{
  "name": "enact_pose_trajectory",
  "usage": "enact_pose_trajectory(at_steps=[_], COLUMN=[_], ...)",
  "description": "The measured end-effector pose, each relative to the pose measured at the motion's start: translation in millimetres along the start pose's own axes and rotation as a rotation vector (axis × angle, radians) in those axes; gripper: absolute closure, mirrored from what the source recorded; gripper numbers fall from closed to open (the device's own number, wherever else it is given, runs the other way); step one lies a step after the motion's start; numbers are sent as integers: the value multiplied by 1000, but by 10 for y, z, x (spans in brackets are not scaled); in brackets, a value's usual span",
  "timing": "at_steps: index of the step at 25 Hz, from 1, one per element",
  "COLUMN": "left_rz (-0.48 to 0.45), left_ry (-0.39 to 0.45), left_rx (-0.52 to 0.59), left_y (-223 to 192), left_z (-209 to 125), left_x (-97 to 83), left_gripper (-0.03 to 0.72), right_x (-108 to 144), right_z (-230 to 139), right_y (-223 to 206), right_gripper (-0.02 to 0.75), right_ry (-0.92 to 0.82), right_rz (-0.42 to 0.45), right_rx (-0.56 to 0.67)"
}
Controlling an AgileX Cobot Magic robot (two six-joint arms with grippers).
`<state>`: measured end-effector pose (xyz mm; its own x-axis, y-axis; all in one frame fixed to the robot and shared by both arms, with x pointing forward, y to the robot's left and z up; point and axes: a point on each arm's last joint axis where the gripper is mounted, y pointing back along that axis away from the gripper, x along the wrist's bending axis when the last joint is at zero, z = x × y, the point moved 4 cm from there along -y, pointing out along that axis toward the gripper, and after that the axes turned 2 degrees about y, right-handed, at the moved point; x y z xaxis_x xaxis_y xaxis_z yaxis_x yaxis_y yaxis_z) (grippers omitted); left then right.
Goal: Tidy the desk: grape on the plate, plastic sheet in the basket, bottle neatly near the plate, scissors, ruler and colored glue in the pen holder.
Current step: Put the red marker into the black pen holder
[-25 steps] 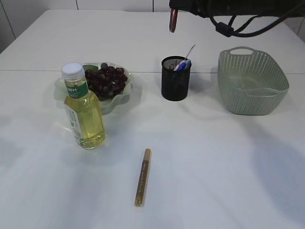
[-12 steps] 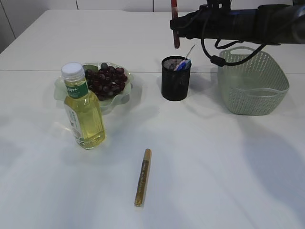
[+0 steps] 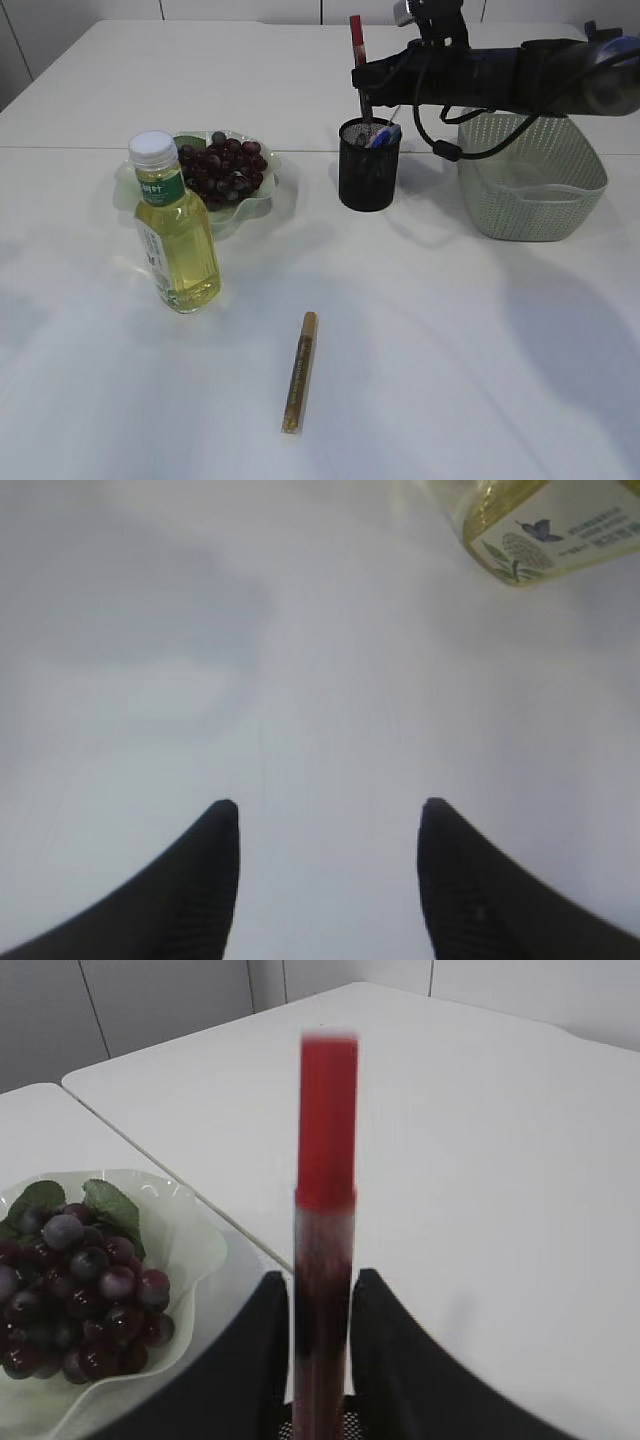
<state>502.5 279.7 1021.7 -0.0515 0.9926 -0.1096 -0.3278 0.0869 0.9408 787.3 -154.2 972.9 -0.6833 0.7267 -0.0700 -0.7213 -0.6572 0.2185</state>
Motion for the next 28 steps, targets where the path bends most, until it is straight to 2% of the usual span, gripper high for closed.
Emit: enact_pose_trajectory(at_steps=[7, 11, 14, 17, 20, 24, 28], left_rz=[0, 0, 0, 0, 0, 0, 0], left_ry=[0, 0, 0, 0, 0, 0, 0], left_rx=[-4, -6, -6, -6, -6, -6, -6], left_y=[0, 0, 0, 0, 0, 0, 0], left_z=[5, 8, 8, 8, 8, 8, 8], left_x=[0, -1, -1, -1, -1, -1, -1], left_gripper=[273, 273, 273, 273, 273, 273, 273], right_x=[-4, -12, -61, -21, 107, 338, 560], right_z=[-8, -3, 89, 296, 535, 767, 973], right_y=[-7, -3, 68, 243, 527, 945, 1267], right_gripper=[386, 369, 365, 363, 363, 363, 363], right_ry=[-1, -79, -165, -202, -256, -336, -413], right_rz=[-1, -8, -59, -72, -66, -111, -181], right_rx=[0, 2, 46, 141, 286, 507, 628])
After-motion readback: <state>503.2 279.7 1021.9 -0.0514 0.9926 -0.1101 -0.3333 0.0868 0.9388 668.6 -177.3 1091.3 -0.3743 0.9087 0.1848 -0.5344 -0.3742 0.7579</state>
